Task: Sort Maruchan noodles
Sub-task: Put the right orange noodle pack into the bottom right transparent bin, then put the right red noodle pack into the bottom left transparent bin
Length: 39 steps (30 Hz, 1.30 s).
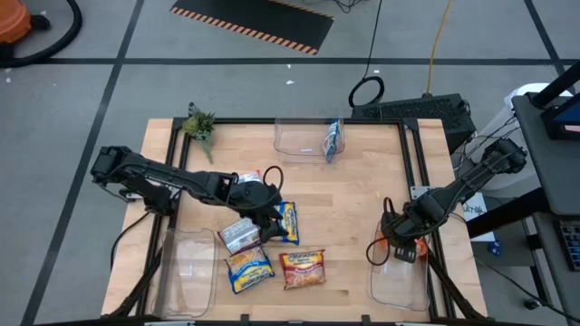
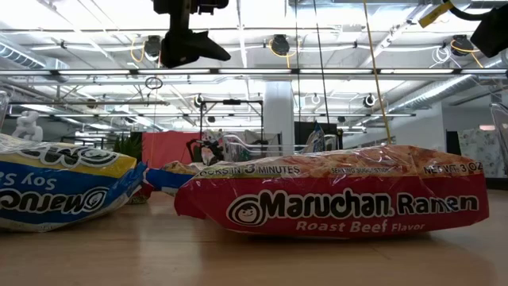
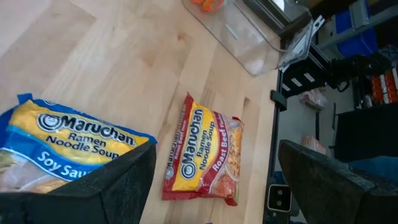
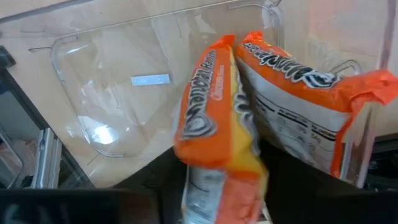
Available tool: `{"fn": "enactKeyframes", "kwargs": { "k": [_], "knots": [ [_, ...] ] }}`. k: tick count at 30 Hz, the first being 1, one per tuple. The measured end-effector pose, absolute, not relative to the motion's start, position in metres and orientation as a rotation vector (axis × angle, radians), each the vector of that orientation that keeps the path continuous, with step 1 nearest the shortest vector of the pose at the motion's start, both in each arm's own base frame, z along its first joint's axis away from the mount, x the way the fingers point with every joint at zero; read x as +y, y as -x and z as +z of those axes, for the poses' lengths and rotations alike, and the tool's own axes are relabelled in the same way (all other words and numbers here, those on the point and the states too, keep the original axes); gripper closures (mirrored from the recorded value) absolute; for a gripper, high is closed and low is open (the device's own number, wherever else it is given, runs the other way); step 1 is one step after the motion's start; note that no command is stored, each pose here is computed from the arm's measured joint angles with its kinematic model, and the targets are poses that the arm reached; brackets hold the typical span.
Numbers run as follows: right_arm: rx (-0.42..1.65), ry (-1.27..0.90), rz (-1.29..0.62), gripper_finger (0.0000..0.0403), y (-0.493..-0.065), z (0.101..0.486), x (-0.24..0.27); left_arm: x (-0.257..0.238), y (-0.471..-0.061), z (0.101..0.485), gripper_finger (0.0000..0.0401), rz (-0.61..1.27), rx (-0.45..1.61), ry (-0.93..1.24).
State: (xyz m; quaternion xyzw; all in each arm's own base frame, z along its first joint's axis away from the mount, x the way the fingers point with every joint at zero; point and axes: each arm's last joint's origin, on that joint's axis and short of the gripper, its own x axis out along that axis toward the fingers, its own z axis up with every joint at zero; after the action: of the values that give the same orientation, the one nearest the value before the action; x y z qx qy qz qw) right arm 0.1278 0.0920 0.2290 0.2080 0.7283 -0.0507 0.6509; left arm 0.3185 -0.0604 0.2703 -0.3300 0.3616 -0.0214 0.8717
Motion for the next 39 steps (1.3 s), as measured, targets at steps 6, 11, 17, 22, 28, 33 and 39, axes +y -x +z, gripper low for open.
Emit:
{"fn": "enactKeyframes", "kwargs": {
  "k": [6, 11, 17, 22, 28, 33, 39],
  "knots": [
    [1.675, -0.452, -0.124, 0.0187, -0.126, 0.229, 0.091, -0.055, -0.319, 0.271, 0.0062, -0.041, 0.754, 0.702],
    [1.675, -0.456, -0.132, 0.018, -0.122, 0.232, 0.088, -0.055, -0.319, 0.271, 0.0062, -0.042, 0.754, 0.702],
    [1.71, -0.404, -0.187, 0.0185, -0.117, 0.242, 0.084, -0.056, -0.319, 0.271, 0.0062, -0.064, 0.762, 0.7],
    [1.695, -0.393, -0.222, 0.0185, -0.115, 0.259, 0.082, -0.056, -0.319, 0.271, 0.0062, -0.074, 0.764, 0.694],
    [1.609, -0.429, -0.329, 0.0186, -0.115, 0.29, 0.079, -0.057, -0.319, 0.271, 0.0062, -0.092, 0.775, 0.713],
    [1.398, -0.554, -0.388, 0.0186, -0.123, 0.322, 0.079, -0.06, -0.318, 0.271, 0.0062, -0.09, 0.781, 0.738],
    [1.144, -0.697, -0.324, 0.0186, -0.145, 0.35, 0.089, -0.068, -0.316, 0.271, 0.0062, -0.099, 0.796, 0.76]
  ]
}}
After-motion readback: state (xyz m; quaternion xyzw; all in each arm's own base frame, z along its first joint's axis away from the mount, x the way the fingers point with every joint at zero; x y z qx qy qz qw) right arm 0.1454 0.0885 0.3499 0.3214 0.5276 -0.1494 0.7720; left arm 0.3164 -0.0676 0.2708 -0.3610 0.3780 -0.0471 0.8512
